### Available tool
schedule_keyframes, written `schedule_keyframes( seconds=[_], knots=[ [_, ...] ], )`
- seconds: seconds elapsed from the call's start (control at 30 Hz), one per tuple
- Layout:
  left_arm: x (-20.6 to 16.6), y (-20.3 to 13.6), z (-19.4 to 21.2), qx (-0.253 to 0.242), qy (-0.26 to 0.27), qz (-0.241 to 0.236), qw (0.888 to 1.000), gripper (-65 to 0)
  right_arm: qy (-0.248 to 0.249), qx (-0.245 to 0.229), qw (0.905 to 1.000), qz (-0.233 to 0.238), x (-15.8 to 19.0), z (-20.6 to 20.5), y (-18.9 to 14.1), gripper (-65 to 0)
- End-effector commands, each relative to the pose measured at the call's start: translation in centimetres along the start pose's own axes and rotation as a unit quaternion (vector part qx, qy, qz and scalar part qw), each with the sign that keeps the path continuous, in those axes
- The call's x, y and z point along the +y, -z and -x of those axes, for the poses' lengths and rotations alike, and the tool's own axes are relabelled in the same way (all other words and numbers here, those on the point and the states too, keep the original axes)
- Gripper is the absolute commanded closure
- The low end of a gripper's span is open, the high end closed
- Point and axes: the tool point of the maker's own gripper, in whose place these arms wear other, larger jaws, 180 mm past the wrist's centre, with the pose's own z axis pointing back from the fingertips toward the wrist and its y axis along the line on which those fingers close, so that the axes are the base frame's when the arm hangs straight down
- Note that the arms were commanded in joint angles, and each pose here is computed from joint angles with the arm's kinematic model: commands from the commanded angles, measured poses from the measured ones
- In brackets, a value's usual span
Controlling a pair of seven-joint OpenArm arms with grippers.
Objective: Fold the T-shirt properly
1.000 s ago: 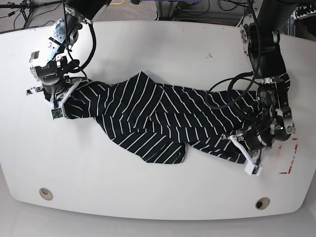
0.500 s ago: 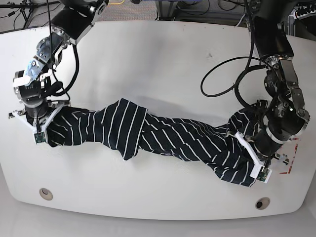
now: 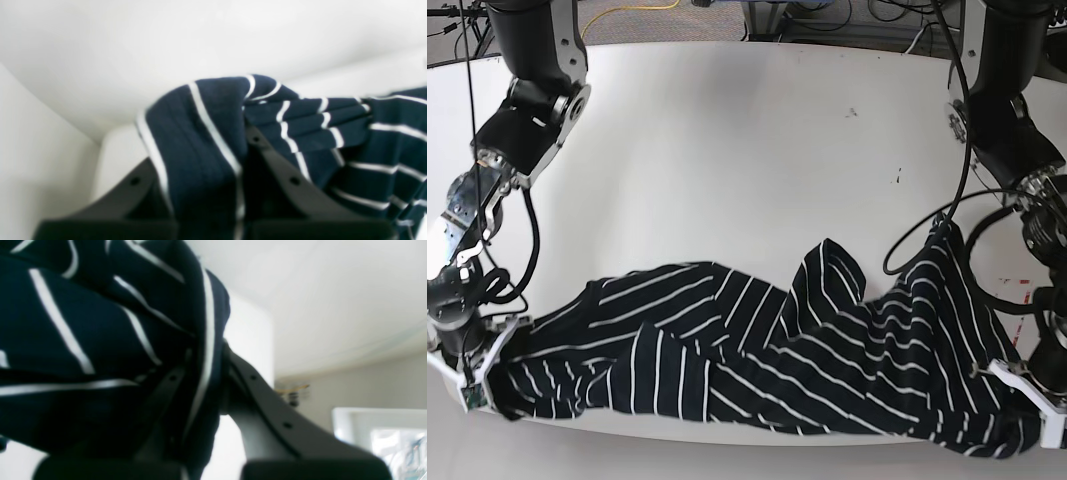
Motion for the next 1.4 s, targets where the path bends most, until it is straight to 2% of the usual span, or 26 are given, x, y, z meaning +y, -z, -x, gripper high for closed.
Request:
schedule_keyframes(
  seconds=[0.0, 0.13, 0.27, 0.4, 0.6, 0.77, 0.87, 1.07, 1.1, 1.23, 1.37],
  knots=[
    [3.5, -1.0, -4.6, -0.049, 0.008, -0.056, 0.997, 0.0, -0.014, -0.031, 0.9977, 0.059, -4.3, -4.1, -1.3, 0.0],
    [4.8, -1.7, -8.3, -0.086, 0.012, -0.070, 0.994, 0.0, -0.025, -0.074, 0.9928, 0.090, -7.0, -8.5, -2.8, 0.0],
    [6.2, -2.1, -10.2, -0.095, 0.010, -0.080, 0.992, 0.0, -0.026, -0.110, 0.9869, 0.115, -9.1, -12.0, -4.5, 0.0],
    [6.6, -1.9, -10.8, -0.097, 0.003, -0.079, 0.992, 0.0, -0.017, -0.108, 0.9857, 0.128, -10.4, -12.9, -5.2, 0.0],
    [6.4, -1.5, -9.6, -0.084, 0.000, -0.076, 0.994, 0.0, -0.021, -0.083, 0.9877, 0.130, -9.7, -11.4, -5.4, 0.0],
    [5.6, -0.6, -5.3, -0.037, -0.002, -0.066, 0.997, 0.0, -0.042, -0.053, 0.9903, 0.121, -6.9, -7.5, -5.4, 0.0],
    [4.9, -0.2, -1.9, 0.000, -0.005, -0.058, 0.998, 0.0, -0.036, -0.031, 0.9936, 0.102, -4.7, -4.5, -5.1, 0.0],
    [3.0, -0.2, 6.2, 0.086, -0.016, -0.033, 0.996, 0.0, -0.011, 0.051, 0.9966, 0.064, -0.7, 4.2, -4.8, 0.0],
    [2.4, -0.5, 8.4, 0.108, -0.020, -0.022, 0.994, 0.0, -0.002, 0.076, 0.9958, 0.052, 0.3, 6.6, -4.8, 0.0],
    [0.9, -2.1, 14.4, 0.167, -0.042, 0.000, 0.985, 0.0, 0.020, 0.112, 0.9933, 0.020, 3.4, 11.6, -5.3, 0.0],
    [-0.2, -4.8, 20.1, 0.236, -0.070, 0.013, 0.969, 0.0, 0.042, 0.142, 0.9889, -0.015, 7.0, 16.0, -6.4, 0.0]
  ],
)
